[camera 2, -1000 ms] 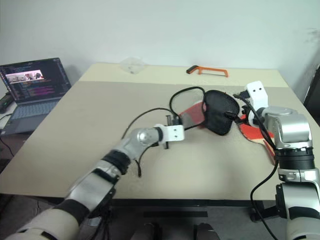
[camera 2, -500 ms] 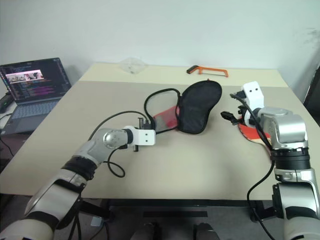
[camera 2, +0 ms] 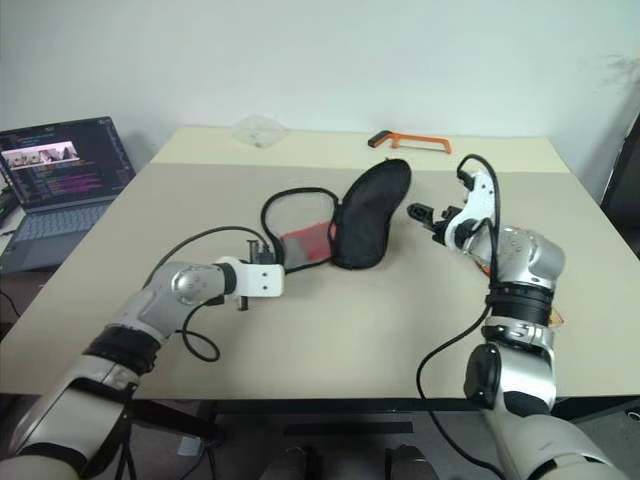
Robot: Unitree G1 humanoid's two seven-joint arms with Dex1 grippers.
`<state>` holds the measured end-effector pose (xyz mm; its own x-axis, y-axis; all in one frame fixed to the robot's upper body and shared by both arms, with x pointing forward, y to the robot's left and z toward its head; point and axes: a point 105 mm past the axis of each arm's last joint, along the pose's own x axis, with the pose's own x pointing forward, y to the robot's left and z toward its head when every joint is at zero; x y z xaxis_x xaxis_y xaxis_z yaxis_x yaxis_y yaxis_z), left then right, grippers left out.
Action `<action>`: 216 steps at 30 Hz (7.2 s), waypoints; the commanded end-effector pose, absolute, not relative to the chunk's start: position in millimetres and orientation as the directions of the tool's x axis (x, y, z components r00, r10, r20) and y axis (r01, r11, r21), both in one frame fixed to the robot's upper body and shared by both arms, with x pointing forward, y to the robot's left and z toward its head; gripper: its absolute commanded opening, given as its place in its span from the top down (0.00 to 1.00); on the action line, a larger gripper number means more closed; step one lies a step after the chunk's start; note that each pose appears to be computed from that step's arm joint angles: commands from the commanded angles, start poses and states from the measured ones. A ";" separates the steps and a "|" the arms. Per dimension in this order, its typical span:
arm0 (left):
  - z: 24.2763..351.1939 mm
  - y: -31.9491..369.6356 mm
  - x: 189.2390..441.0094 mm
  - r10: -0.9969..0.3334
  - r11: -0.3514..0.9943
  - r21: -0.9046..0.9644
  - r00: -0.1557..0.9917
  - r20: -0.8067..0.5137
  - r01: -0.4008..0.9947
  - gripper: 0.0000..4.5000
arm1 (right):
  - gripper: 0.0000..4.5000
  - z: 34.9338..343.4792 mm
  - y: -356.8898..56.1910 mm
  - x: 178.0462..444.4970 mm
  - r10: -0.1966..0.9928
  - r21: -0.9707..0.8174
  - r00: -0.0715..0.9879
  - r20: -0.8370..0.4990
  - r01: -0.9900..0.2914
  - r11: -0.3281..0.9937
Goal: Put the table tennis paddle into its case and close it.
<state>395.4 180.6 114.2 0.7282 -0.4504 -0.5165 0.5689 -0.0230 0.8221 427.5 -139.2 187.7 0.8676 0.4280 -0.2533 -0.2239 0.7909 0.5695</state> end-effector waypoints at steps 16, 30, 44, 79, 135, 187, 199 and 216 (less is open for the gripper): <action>115.6 190.4 384.7 -0.423 0.044 0.823 0.757 -0.498 0.566 1.00 | 0.00 208.4 -96.1 423.8 0.548 0.655 0.821 -0.160 -0.327 0.681; 125.3 198.3 363.7 -0.441 0.233 0.705 0.719 -0.537 0.670 0.19 | 0.00 188.4 -48.9 429.3 0.597 0.651 0.779 -0.191 -0.355 0.671; 154.7 227.9 370.0 -0.378 0.444 0.677 0.808 -0.452 0.587 0.19 | 0.63 249.7 -19.2 426.4 0.674 0.477 0.735 -0.072 -0.568 0.670; 147.4 234.7 371.9 -0.324 0.463 0.710 0.847 -0.421 0.530 0.19 | 1.00 404.2 75.0 351.4 0.938 0.064 0.225 0.265 -0.974 0.216; 144.7 210.3 383.5 -0.383 0.389 0.725 0.816 -0.433 0.568 0.19 | 0.16 176.4 -216.3 469.5 0.120 -0.150 0.927 -0.355 -0.183 0.972; 196.9 187.7 349.0 -0.694 0.380 0.543 0.619 -0.368 0.749 0.19 | 0.76 178.5 -278.9 396.3 0.042 0.041 0.907 -0.419 -0.027 0.999; 190.8 182.4 351.1 -0.693 0.386 0.546 0.624 -0.360 0.743 0.19 | 0.76 248.6 -140.2 447.0 0.209 0.122 0.958 -0.194 -0.188 0.975; 185.1 185.7 339.5 -0.673 0.400 0.548 0.641 -0.368 0.735 0.19 | 0.76 184.7 -98.1 474.2 0.158 0.142 0.927 -0.340 -0.116 0.983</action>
